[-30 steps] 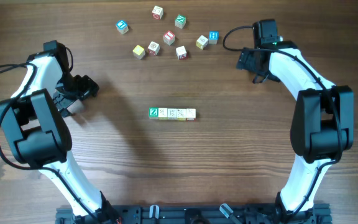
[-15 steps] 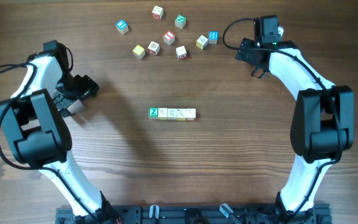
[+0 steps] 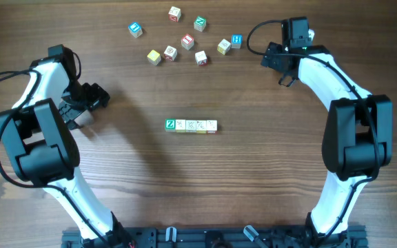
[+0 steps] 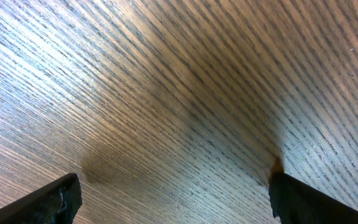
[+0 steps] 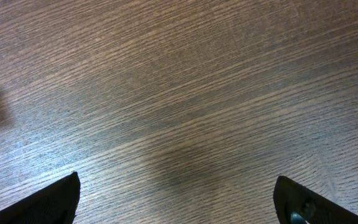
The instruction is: Form a horizontal line
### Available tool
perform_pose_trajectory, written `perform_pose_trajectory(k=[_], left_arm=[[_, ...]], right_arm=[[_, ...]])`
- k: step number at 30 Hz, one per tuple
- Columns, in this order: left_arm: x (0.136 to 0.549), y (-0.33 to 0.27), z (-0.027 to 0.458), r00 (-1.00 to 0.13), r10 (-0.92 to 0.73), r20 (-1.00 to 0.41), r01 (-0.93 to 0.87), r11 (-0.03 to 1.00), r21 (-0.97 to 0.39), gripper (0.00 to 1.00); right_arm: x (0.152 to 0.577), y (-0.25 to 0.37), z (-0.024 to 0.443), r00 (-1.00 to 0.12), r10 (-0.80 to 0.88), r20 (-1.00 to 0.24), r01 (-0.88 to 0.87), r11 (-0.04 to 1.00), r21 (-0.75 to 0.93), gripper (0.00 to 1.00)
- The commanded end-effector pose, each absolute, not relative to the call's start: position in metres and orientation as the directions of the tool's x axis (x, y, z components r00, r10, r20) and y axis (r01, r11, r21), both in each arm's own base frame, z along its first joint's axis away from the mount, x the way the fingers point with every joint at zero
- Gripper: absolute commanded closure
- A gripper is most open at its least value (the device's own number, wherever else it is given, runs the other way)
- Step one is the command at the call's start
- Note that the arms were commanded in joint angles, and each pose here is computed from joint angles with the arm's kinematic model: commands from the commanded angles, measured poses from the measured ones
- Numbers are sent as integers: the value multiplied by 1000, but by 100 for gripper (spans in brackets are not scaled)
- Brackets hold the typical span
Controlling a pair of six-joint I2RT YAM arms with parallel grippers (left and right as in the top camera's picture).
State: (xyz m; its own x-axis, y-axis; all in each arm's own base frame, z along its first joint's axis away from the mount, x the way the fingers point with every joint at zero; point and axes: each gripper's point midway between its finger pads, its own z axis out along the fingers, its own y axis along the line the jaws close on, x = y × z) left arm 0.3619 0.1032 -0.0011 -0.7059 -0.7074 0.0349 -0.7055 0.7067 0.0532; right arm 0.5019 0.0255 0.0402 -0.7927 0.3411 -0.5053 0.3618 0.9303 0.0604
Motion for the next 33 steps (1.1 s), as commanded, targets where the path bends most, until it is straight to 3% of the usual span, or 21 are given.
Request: perform_pose_trajectory(k=[1,27,33], left_arm=[[354,109,-11,-702,-711,45,-705,703,96,0],[354,107,-12,-706,-706,47,-701,707,97,0],[370,82,16,-759,-651,-20,-651,757,59,0]], right_arm=[[506,23,48,-782,332,-528,361,931,51,0],[506,23,48,-782,332,-528,361,931,51,0],[506,23,48,-782,332,-528,361,931,51,0]])
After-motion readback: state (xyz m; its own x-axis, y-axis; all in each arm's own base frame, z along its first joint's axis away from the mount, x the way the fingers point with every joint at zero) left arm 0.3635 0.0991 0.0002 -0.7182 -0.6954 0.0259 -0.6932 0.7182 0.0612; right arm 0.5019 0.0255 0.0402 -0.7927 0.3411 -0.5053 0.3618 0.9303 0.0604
